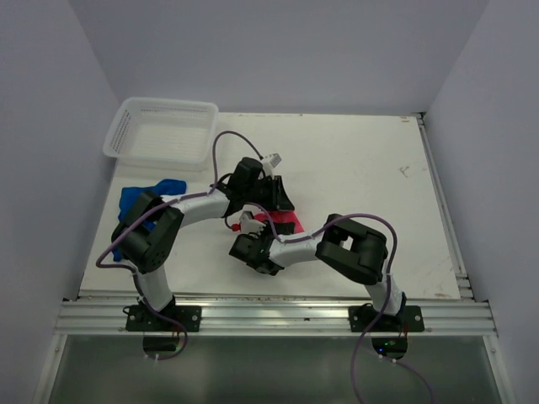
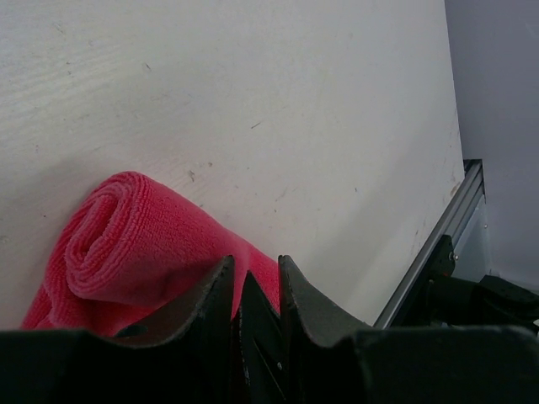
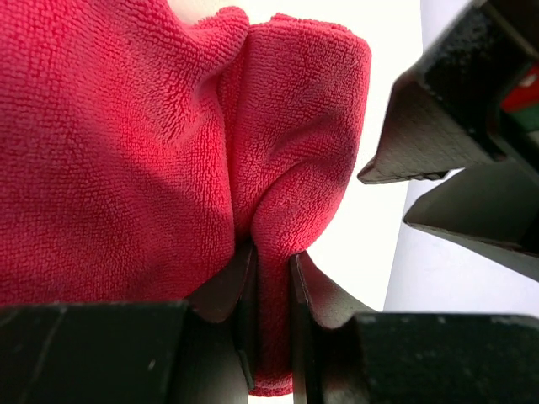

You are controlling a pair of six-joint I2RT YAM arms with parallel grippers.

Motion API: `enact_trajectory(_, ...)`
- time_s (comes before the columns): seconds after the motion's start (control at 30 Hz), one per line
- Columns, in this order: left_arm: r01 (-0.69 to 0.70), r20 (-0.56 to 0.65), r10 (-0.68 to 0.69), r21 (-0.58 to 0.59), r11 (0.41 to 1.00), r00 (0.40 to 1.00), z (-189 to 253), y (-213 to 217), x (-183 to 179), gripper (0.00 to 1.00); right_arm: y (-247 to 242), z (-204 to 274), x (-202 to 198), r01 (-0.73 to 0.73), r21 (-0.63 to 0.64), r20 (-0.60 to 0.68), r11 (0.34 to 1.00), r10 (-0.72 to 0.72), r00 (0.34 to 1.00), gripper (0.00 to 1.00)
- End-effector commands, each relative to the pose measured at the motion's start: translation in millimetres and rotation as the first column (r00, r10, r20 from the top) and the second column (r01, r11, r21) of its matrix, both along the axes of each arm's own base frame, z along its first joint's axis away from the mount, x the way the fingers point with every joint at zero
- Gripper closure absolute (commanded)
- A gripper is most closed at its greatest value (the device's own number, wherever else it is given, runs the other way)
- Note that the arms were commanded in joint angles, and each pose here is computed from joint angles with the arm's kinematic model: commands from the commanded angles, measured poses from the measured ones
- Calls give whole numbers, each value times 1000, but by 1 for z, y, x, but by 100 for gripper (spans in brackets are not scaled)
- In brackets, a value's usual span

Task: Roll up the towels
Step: Roll the towel

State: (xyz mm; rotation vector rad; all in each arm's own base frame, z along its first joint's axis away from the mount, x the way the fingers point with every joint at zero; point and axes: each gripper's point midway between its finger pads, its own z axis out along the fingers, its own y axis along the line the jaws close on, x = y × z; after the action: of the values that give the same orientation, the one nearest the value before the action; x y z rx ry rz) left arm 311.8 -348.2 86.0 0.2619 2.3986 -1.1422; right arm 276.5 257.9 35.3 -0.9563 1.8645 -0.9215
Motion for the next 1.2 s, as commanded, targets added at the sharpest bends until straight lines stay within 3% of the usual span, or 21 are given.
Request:
enact_trajectory(0.0, 30, 48, -27, -81, 996, 998, 25, -13, -3, 69, 7, -39, -12, -16, 43, -135, 999, 22, 991, 83)
enact_trajectory(0.2, 44, 4, -44, -59, 997, 999, 2, -15, -7, 69, 6, -40, -12, -15, 48, -137, 999, 21, 990, 82)
enact_trajectory(0.53, 7, -71, 2, 127, 992, 997, -66, 8, -9, 69, 7, -29, -13, -13, 116, -124, 993, 28, 992, 72)
enact_trajectory(0.77, 1, -74, 10, 144, 990, 997, -70, 12, -9, 69, 5, -7, -12, -16, 244, -57, 970, 31, 998, 57)
enact_trajectory(0.97, -11, -80, 24, 157, 987, 996, -74, 15, -7, 69, -2, 14, -14, -25, 338, 2, 941, 26, 1000, 52)
enact_trajectory(1.17, -16, -73, 27, 152, 988, 997, -72, 13, -3, 69, -5, 18, -16, -35, 334, -9, 942, 40, 999, 50)
